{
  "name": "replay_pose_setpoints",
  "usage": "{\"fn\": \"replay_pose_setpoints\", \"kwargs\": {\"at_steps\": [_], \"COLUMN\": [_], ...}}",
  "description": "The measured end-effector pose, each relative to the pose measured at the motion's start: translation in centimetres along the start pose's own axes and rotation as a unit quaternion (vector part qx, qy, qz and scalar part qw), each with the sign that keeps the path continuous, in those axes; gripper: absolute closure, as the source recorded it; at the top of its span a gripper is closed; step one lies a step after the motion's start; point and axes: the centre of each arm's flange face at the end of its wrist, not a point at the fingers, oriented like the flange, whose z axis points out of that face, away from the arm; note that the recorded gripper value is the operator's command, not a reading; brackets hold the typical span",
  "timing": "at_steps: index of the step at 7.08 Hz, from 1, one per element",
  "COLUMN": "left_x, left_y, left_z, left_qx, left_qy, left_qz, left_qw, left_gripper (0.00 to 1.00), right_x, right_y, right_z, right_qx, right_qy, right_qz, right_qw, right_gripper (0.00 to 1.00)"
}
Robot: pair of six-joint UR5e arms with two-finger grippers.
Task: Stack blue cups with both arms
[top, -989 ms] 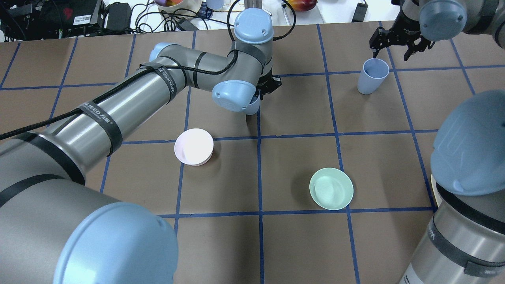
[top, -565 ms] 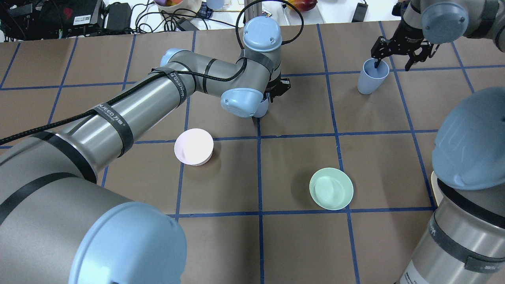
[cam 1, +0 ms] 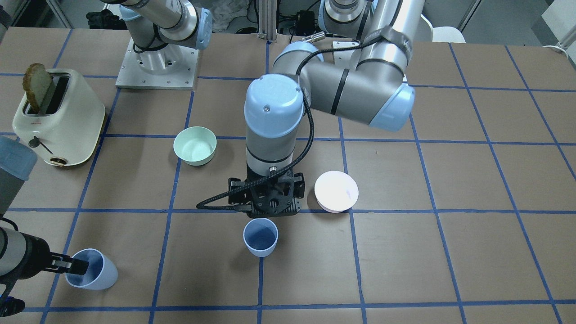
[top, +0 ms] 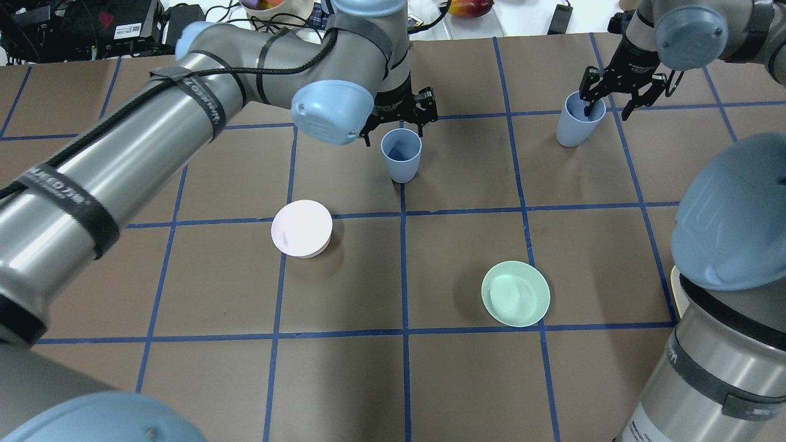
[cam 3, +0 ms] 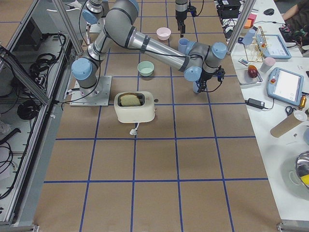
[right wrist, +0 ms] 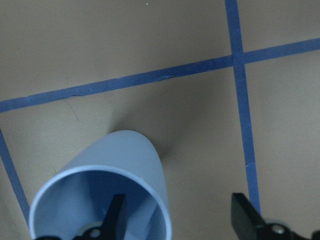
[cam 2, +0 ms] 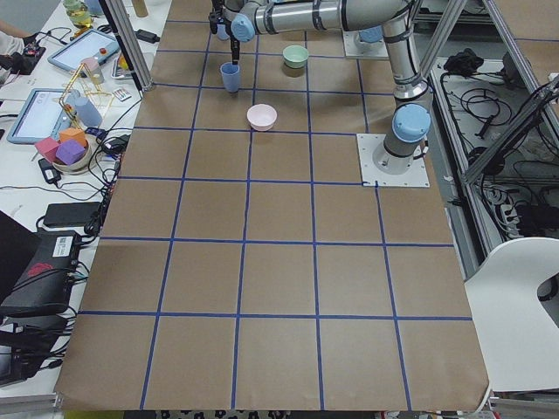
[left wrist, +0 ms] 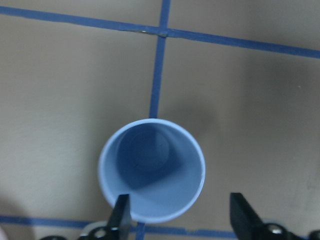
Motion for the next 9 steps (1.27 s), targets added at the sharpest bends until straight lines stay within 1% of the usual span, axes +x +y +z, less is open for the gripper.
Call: {"fn": "replay_pose_setpoints", "kwargs": {"at_steps": [1, 2, 3, 4, 5, 6, 7, 8, 9], "left_x": [-2.1, -4.5, -7.0, -9.7, -12.7, -16.3, -19.2, -21.0, -21.7], "left_y": [2.2, 4.8, 7.4, 9.9, 10.8, 10.2, 9.1, 7.8, 7.2], "left_z": [-3.8, -6.9, -8.8, -9.6, -10.3, -11.6, -13.2, -14.6, -15.2], "left_qx": [-0.028, -0.044, -0.045, -0.035, -0.020, -0.012, -0.015, -0.021, -0.024], "left_qy": [-0.012, -0.021, -0.031, -0.043, -0.046, -0.046, -0.040, -0.029, -0.023], "left_qz": [0.016, 0.025, 0.033, 0.047, 0.068, 0.089, 0.090, 0.082, 0.077], "left_qw": [0.9994, 0.9985, 0.9979, 0.9974, 0.9964, 0.9949, 0.9950, 0.9960, 0.9964], "left_gripper": [0.00, 0.00, 0.00, 0.00, 0.00, 0.00, 0.00, 0.00, 0.00], "right_x": [0.0, 0.0, -0.1, -0.3, -0.5, -0.7, -1.0, -2.0, -4.0], "right_y": [0.0, 0.0, 0.2, 0.7, 1.6, 2.7, 4.0, 5.3, 6.9], "right_z": [0.0, -0.3, -0.9, -2.0, -3.8, -5.7, -7.4, -9.0, -10.7], "right_qx": [-0.001, -0.002, -0.004, -0.006, -0.008, -0.013, -0.020, -0.028, -0.034], "right_qy": [0.001, 0.000, -0.003, -0.011, -0.015, -0.017, -0.018, -0.026, -0.039], "right_qz": [0.000, 0.001, 0.001, 0.001, 0.002, 0.002, 0.002, 0.001, 0.003], "right_qw": [1.0000, 1.0000, 1.0000, 0.9999, 0.9999, 0.9998, 0.9996, 0.9993, 0.9986], "right_gripper": [1.00, 1.00, 1.00, 1.00, 1.00, 1.00, 1.00, 1.00, 1.00]}}
